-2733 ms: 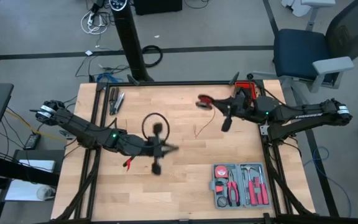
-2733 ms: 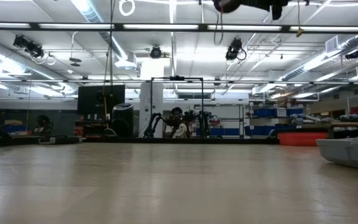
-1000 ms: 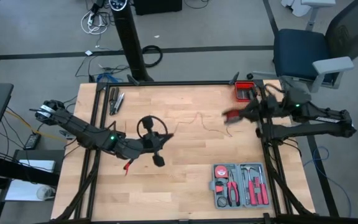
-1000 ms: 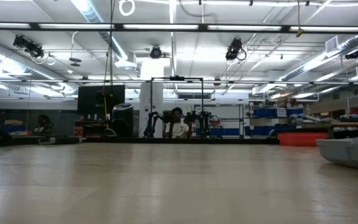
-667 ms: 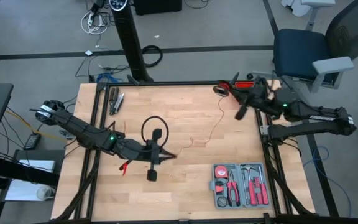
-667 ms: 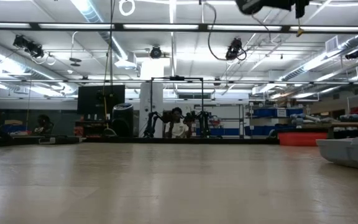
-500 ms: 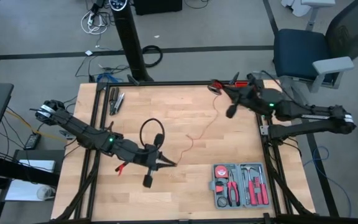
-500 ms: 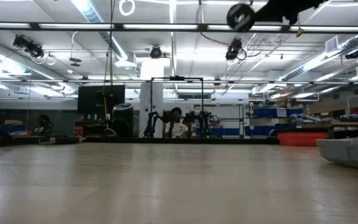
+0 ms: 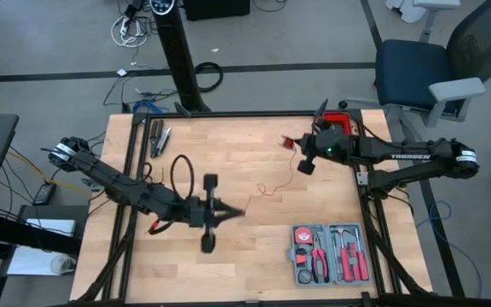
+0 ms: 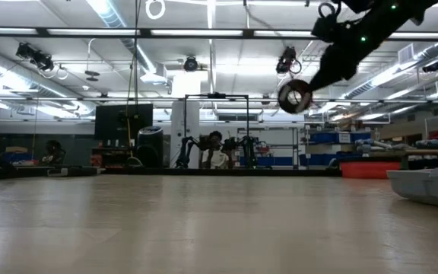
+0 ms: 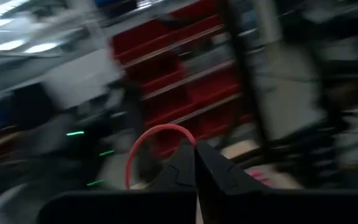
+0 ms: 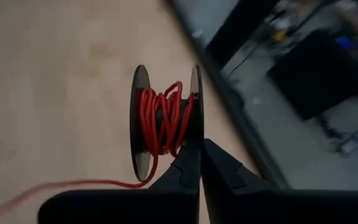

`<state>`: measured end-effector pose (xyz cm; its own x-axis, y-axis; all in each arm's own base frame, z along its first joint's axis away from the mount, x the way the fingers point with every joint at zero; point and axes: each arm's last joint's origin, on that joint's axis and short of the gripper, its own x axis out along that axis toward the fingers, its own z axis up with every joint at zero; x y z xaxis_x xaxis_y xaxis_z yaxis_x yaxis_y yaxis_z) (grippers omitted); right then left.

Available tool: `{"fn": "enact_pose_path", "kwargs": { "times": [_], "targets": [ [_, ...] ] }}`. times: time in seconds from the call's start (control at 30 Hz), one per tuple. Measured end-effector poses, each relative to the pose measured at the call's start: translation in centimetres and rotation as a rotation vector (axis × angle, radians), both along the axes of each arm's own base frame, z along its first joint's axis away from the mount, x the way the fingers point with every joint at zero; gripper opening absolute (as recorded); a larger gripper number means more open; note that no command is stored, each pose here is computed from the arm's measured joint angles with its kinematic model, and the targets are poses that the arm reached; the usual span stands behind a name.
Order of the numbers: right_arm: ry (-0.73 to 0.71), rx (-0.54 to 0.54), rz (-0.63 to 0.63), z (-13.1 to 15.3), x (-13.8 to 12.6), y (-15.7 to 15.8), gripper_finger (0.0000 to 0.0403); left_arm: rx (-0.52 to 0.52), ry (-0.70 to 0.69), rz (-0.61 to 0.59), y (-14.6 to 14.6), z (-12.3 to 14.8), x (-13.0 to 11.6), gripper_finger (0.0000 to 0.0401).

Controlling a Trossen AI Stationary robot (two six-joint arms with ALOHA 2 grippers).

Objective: Coil cords
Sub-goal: Uncoil the wire

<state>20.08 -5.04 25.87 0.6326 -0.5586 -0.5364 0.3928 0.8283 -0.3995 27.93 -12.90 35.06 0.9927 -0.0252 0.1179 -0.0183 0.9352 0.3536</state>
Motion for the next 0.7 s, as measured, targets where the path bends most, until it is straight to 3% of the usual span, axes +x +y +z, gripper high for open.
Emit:
{"fn": "enact_pose_path", "kwargs": {
  "times": [0.23,0.47,0.7],
  "targets": [
    [0.162,0.180,0.047,-0.9,-2.8,0.9,0.0001,0.000,-0.030,0.311,1.0,0.6,-0.2,0.0000],
    [0.261,0.245,-0.088,-1.3,-5.1,1.2,0.0001,-0.008,-0.053,0.450,1.4,1.0,-0.4,0.0000],
    [0.280,0.318,-0.085,-1.2,-5.2,1.4,0.0001,-0.029,-0.017,0.661,2.0,1.0,-0.7,0.0000]
  ]
}}
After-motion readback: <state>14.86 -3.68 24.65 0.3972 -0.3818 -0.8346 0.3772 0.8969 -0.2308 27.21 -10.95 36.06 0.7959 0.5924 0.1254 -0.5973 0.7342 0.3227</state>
